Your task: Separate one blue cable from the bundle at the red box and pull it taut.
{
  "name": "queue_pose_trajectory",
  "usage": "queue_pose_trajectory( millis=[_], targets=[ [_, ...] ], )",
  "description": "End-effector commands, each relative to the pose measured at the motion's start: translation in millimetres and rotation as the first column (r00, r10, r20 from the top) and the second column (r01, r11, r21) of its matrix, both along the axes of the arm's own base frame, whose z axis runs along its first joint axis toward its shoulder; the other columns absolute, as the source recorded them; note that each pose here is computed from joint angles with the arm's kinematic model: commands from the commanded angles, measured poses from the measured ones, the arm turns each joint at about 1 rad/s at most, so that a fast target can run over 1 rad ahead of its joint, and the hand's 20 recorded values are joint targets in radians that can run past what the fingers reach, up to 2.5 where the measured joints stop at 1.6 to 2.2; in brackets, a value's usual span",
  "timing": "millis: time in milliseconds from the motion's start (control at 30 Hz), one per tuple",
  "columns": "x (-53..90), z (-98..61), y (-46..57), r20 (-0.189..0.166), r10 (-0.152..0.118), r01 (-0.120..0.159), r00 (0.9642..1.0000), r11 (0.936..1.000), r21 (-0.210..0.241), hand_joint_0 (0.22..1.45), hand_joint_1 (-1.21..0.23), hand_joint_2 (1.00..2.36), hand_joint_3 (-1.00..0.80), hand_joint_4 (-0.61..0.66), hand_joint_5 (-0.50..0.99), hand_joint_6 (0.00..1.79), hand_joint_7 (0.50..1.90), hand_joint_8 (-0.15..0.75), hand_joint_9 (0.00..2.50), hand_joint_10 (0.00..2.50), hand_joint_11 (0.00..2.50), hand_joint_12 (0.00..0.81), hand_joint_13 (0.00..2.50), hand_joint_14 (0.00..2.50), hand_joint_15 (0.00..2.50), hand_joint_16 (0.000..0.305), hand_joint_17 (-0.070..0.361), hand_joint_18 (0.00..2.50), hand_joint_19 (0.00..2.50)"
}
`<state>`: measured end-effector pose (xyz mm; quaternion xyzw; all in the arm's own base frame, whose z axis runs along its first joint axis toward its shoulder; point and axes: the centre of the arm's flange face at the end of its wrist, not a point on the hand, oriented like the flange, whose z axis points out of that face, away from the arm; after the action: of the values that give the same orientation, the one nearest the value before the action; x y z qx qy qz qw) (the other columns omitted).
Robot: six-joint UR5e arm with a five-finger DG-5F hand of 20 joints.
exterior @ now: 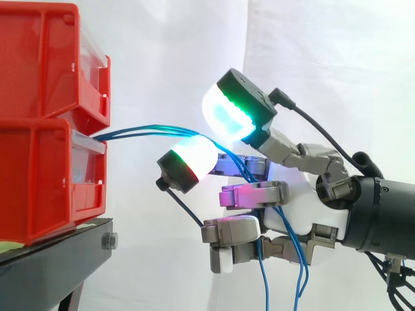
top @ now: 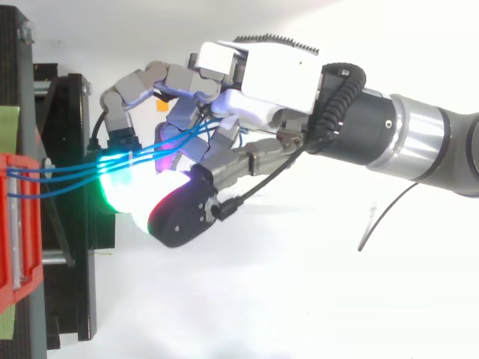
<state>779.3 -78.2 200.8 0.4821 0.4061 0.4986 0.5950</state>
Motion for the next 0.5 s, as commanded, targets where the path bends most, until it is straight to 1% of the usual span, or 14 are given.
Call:
queue_pose_trajectory(
  millis=[0,33,100,167,200,233,300,400,433,467],
  targets=[
    [0.0,-0.1,0.0,0.000,0.000,0.000,1.0000,1.0000,0.000,0.45,-0.52,1.00,-0.50,0.02,-0.12,0.86,1.10,0.284,1.23,1.58,1.99,0.419,1.23,0.02,1.54,0.060,0.136,0.98,0.90],
    [0.0,-0.1,0.0,0.000,0.000,0.000,1.0000,1.0000,0.000,0.45,-0.51,1.00,-0.50,0.02,-0.12,0.86,1.09,0.291,1.23,1.57,2.01,0.415,1.23,0.02,1.53,0.060,0.136,0.98,0.89],
    [0.0,-0.1,0.0,0.000,0.000,0.000,1.0000,1.0000,0.000,0.50,-0.44,1.00,-0.50,0.01,-0.12,0.85,1.10,0.273,1.23,1.46,2.08,0.384,1.21,0.02,1.54,0.056,0.126,0.94,0.93],
    [-0.1,-0.1,-1.2,0.000,-0.002,0.002,1.0000,1.0000,0.000,0.54,-0.40,1.00,-0.50,0.00,-0.12,0.84,1.12,0.252,1.23,1.39,2.12,0.358,1.20,0.02,1.55,0.053,0.118,0.91,0.95],
    [-0.1,1.0,-0.2,0.001,-0.002,0.002,1.0000,1.0000,0.000,0.56,-0.38,1.00,-0.50,0.00,-0.13,0.84,1.12,0.247,1.23,1.35,2.15,0.349,1.19,0.02,1.55,0.051,0.115,0.90,0.97],
    [-0.2,1.0,-1.4,0.001,-0.003,0.003,1.0000,1.0000,0.000,0.59,-0.38,1.00,-0.50,-0.01,-0.13,0.84,1.14,0.234,1.23,1.32,2.17,0.343,1.19,0.02,1.57,0.050,0.112,0.89,0.97],
    [0.0,-0.1,-0.2,0.000,-0.002,0.002,1.0000,1.0000,0.000,0.61,-0.40,1.00,-0.50,-0.01,-0.13,0.84,1.14,0.235,1.23,1.27,2.24,0.347,1.19,0.02,1.55,0.050,0.112,0.88,0.99],
    [0.0,-0.1,-0.2,0.000,-0.002,0.002,1.0000,1.0000,0.000,0.62,-0.41,1.00,-0.50,-0.01,-0.13,0.82,1.14,0.240,1.22,1.24,2.22,0.338,1.18,0.02,1.56,0.051,0.114,0.88,0.98],
    [0.0,-0.1,-0.2,0.000,-0.002,0.002,1.0000,1.0000,0.000,0.61,-0.41,1.00,-0.50,-0.01,-0.13,0.81,1.13,0.239,1.22,1.24,2.22,0.349,1.18,0.02,1.54,0.051,0.114,0.88,0.99],
    [-0.2,-0.1,-2.4,0.000,-0.003,0.003,1.0000,1.0000,0.001,0.60,-0.40,1.00,-0.50,0.00,-0.13,0.81,1.14,0.239,1.22,1.24,2.21,0.349,1.18,0.02,1.54,0.051,0.115,0.88,0.99]
  ],
)
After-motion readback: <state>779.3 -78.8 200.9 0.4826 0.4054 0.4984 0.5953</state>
